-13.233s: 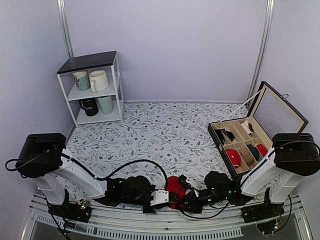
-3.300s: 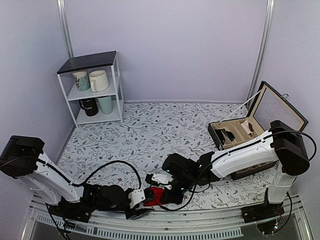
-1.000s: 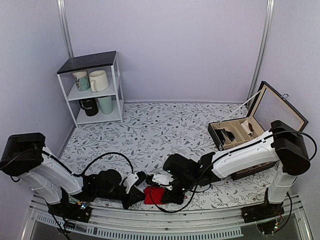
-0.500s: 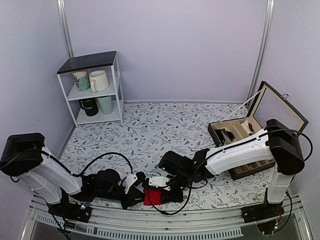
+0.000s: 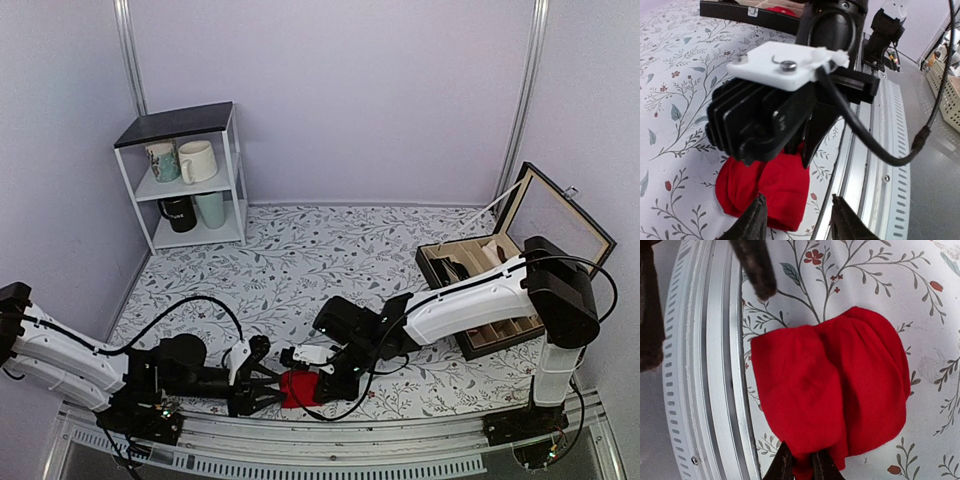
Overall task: Roll the socks
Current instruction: Roll a pair of socks at the center of the board.
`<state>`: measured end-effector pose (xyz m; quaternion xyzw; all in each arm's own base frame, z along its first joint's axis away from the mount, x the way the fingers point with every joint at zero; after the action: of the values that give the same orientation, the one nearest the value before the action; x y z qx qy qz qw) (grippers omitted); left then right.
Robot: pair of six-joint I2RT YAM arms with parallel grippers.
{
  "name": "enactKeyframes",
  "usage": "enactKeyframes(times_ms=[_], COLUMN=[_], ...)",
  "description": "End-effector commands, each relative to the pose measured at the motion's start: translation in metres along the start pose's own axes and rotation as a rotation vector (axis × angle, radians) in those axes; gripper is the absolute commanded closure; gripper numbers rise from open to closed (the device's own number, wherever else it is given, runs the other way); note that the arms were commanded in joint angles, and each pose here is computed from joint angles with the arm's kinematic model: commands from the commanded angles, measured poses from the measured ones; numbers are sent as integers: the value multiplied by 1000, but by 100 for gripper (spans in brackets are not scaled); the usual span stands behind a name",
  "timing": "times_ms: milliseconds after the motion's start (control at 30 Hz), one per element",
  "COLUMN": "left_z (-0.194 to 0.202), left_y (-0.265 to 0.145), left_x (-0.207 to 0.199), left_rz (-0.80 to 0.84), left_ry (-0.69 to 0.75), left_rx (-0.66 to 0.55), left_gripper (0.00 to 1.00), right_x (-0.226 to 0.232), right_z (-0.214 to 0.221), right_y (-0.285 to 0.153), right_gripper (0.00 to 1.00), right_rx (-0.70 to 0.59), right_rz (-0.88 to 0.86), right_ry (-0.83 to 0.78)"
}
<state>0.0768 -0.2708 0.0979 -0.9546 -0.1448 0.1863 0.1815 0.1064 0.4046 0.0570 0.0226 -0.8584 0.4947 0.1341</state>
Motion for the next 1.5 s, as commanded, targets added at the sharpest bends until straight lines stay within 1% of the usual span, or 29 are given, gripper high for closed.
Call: enactKeyframes(times_ms=[0,67,200,333,433,733,800,900,967,1167,1200,1267,1333,1467], left_z=[3,4,8,13,15,18,23,30,36,49,51,56,62,66], left_y=[-6,-4,10,18,21,34,38,43,44,40,40,41,43,47], left_x=[-1,-1,0,1,-1,-10,-10,-9,-7,-6,-5,-2,-1,-7], left_rz=[-35,-34,-65,-66,-60,-60,-58,-59,-61,-58,-67,-82,-101,-109], left_ry=[40,48,92,125,157,255,261,259,248,205,195,180,178,207], left_rx=[2,0,32,21,17,43,65,107,132,173,180,199,228,241], left_gripper=[52,45,39,37,33,33,33,41,48,74,75,75,67,56], right_x=[-25,-25,-25,-25,-24,-23,-23,-23,-24,-25,-26,-25,-23,-25], right_z=[84,84,82,80,82,84,84,84,85,87,87,85,83,81], right_y=[29,29,29,29,29,30,31,31,31,32,32,31,30,29], right_gripper=[87,87,87,88,87,88,88,88,88,88,88,88,88,88], right_rx=[305,305,301,296,298,304,306,307,309,316,316,308,301,297], right_rz=[104,102,99,99,94,83,83,82,82,81,79,66,53,40], right_ry=[148,151,147,145,145,153,155,156,158,166,169,174,180,196])
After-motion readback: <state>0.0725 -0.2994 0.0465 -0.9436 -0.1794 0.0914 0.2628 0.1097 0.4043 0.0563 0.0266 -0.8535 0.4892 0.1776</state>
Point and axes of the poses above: each gripper's point midway between its finger pads, its own y axis out along the fingers, its own x axis along the line the jaws close on, z = x × y, the point moved 4 cm from there along -y, back along the fingers, and after that the axes turned 2 degrees about -y, right-handed, at the moved point
